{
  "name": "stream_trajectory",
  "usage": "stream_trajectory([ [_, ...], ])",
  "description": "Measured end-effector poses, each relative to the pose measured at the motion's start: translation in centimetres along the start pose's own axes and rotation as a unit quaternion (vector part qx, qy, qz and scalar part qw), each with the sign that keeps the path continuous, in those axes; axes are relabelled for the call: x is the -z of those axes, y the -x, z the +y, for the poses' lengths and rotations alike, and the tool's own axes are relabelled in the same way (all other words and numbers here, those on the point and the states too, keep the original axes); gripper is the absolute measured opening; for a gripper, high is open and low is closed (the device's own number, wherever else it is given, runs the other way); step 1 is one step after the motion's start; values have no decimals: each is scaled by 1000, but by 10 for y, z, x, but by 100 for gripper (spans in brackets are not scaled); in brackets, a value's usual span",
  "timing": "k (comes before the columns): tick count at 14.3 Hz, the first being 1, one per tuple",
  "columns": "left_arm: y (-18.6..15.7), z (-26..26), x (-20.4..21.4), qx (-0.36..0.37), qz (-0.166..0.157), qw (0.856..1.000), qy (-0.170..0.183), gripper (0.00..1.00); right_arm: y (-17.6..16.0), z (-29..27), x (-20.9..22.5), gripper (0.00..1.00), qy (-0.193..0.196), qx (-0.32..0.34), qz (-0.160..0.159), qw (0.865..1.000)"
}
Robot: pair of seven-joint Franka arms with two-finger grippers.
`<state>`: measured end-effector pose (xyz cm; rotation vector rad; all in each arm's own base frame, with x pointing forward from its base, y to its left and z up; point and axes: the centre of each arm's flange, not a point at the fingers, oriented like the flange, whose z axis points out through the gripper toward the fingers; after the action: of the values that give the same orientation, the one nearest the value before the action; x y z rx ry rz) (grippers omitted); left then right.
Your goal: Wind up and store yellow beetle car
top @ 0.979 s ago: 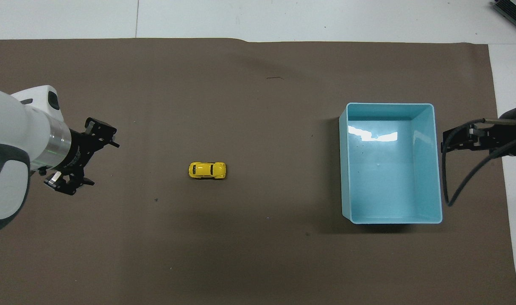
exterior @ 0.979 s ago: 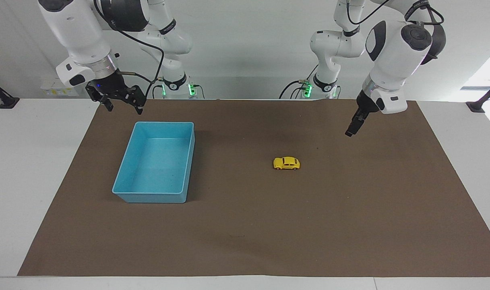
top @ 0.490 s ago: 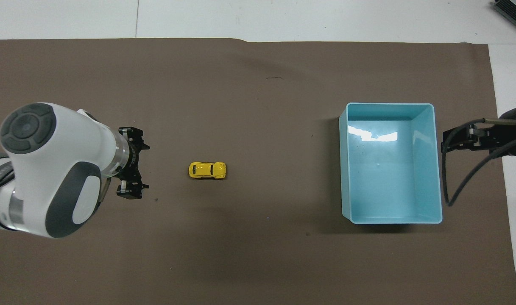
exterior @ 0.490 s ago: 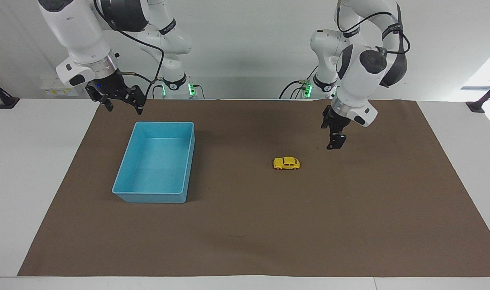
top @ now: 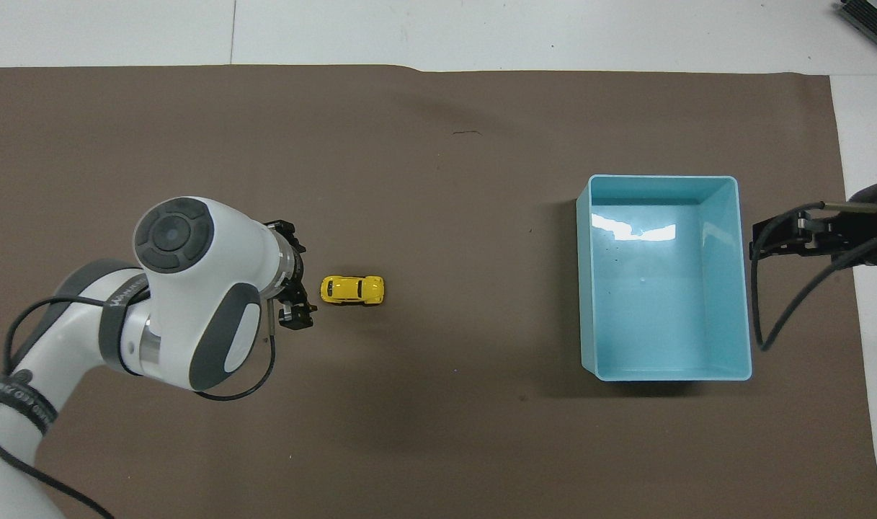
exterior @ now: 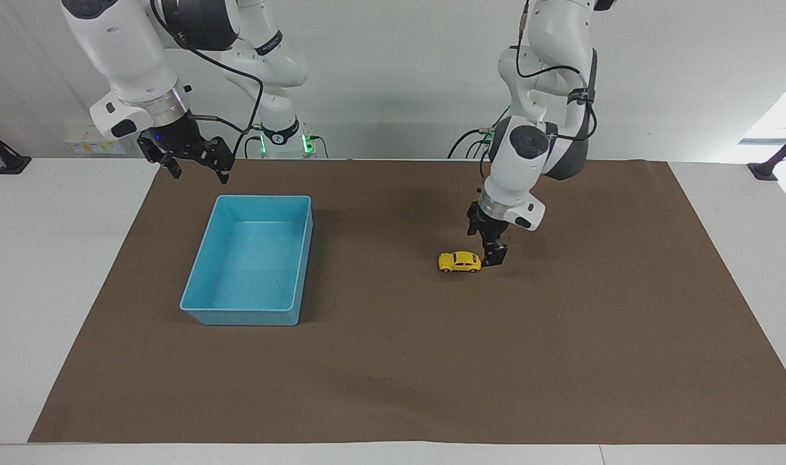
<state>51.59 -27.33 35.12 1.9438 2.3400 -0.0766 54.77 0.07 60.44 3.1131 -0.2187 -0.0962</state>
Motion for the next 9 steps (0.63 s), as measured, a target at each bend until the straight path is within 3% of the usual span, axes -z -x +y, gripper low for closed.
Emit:
stream_trajectory([
  [6,17,-12,-23,-12,-4,1000,6,100,0,0,0,100,0,0,0,1000],
  [7,18,-13,-30,-11,-5,1000,6,93,0,0,0,100,0,0,0,1000],
  [9,17,-12,-38,-9,-4,1000,6,66,0,0,0,100,0,0,0,1000],
])
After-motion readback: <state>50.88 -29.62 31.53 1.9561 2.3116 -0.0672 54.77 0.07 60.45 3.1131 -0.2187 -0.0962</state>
